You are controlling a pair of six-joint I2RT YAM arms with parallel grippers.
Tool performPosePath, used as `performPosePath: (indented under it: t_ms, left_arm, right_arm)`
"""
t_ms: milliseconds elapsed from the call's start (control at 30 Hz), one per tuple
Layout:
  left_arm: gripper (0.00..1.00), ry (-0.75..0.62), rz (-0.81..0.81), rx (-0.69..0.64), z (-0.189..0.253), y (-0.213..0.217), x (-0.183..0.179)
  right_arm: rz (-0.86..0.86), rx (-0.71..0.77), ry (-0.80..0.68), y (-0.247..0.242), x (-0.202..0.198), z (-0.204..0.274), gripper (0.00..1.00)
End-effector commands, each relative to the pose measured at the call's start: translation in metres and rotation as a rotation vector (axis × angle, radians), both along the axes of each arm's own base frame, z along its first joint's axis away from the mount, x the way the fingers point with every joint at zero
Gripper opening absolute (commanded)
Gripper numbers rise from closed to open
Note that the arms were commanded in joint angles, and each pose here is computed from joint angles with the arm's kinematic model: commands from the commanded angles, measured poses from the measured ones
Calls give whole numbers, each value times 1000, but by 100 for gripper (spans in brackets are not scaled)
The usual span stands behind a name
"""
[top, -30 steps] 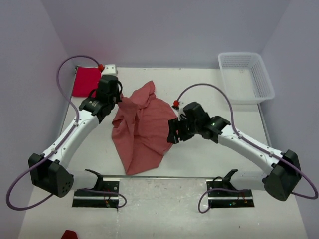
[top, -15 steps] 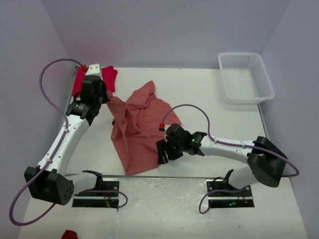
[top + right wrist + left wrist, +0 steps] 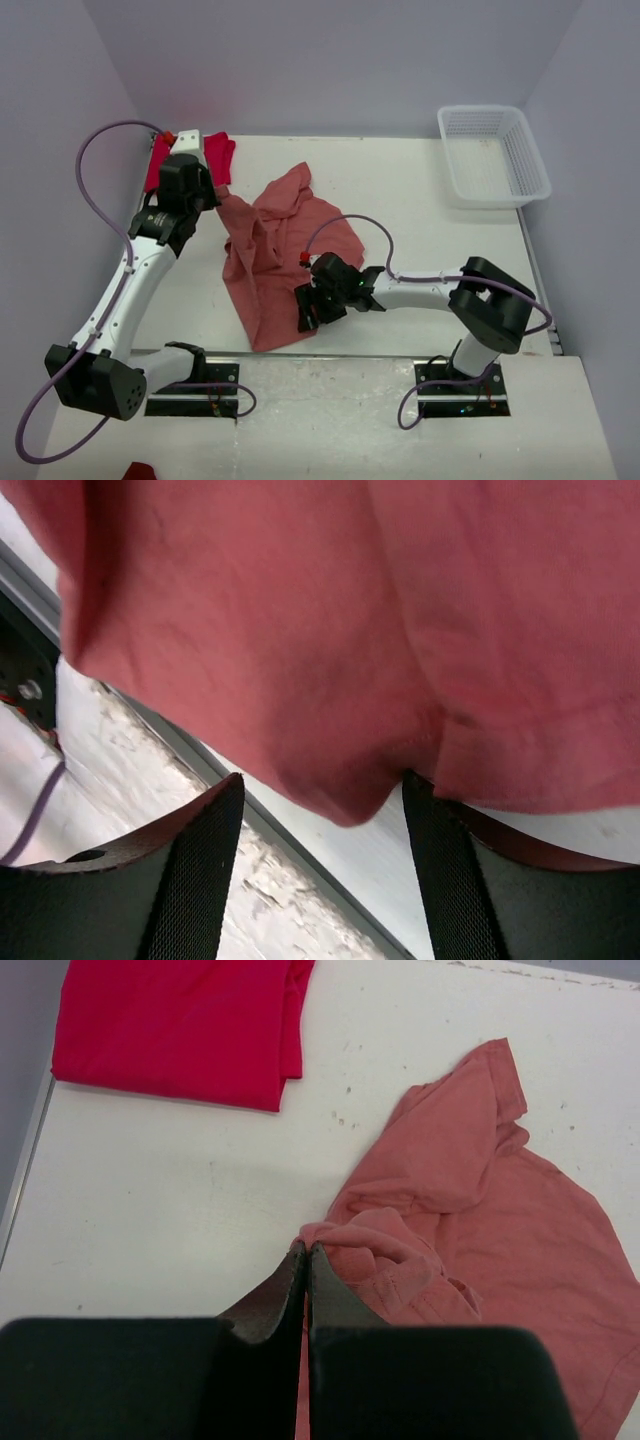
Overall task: Fold and stack the t-shirts
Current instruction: Flatten out the tshirt
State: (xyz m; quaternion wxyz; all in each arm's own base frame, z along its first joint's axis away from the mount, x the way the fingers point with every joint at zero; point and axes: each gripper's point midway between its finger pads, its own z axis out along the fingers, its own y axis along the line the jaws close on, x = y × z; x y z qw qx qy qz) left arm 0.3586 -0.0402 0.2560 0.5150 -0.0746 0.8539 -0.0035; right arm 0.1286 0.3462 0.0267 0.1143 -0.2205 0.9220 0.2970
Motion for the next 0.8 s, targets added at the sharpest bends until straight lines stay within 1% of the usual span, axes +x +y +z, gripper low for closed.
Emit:
performPosePath:
  t_ms: [0,67,167,233,300,333,367,400,467,500,533,567,600,633,667,700,733,767]
  left_arm:
    - [0,-59,-3,-19,18,1,0]
    - [0,-59,-3,-17,18,1,-1]
    - [0,-59,1,-9,18,3,-1]
    - [0,-61,3,-8,18,4,-2]
    - [0,-62,4,-8,19,4,-1]
    - [0,-59,2,-8,17,3,-2]
    - [0,-60,8,-6,17,5,-1]
    - [0,-52,10,-3,14,5,-1]
    - [0,-50,13,-1,12,6,-1]
    - [0,-44,18,-1,9,7,-1]
    - [0,-46,19,-2,10,7,-2]
    - [0,-47,24,-3,10,8,-2]
    - [0,-54,27,-3,13,9,-3]
    - [0,-66,31,-3,17,10,-5]
    - [0,-63,35,2,17,12,-6]
    - [0,-71,39,4,22,13,-7]
    - [0,-71,41,7,24,14,-8]
    - [0,-76,44,8,27,16,-11]
  right_arm:
    - [11,65,-3,27,6,8,65]
    - [21,64,3,32,1,6,60]
    - [32,49,10,36,-6,2,56]
    - [38,33,20,38,-11,-2,51]
    - [32,23,16,39,-12,-4,40]
    - [30,14,16,38,-14,-6,32]
    - [18,13,10,38,-13,-6,13]
    - [10,2,11,35,-13,-7,0]
    - [-16,-8,-9,32,-8,-3,0]
    - [-46,-23,-45,29,-1,0,0]
    - [-71,-63,-56,19,2,2,0]
    - [-99,-56,-96,17,9,17,0]
    - [-160,-78,-182,13,29,31,0]
    - [-188,-148,-214,-5,36,38,0]
    - [-219,-136,-265,-12,46,61,0]
    - [-277,-137,-338,-19,66,86,0]
    - [-304,-184,-362,-40,78,97,0]
    - [-336,-132,-409,-46,89,132,0]
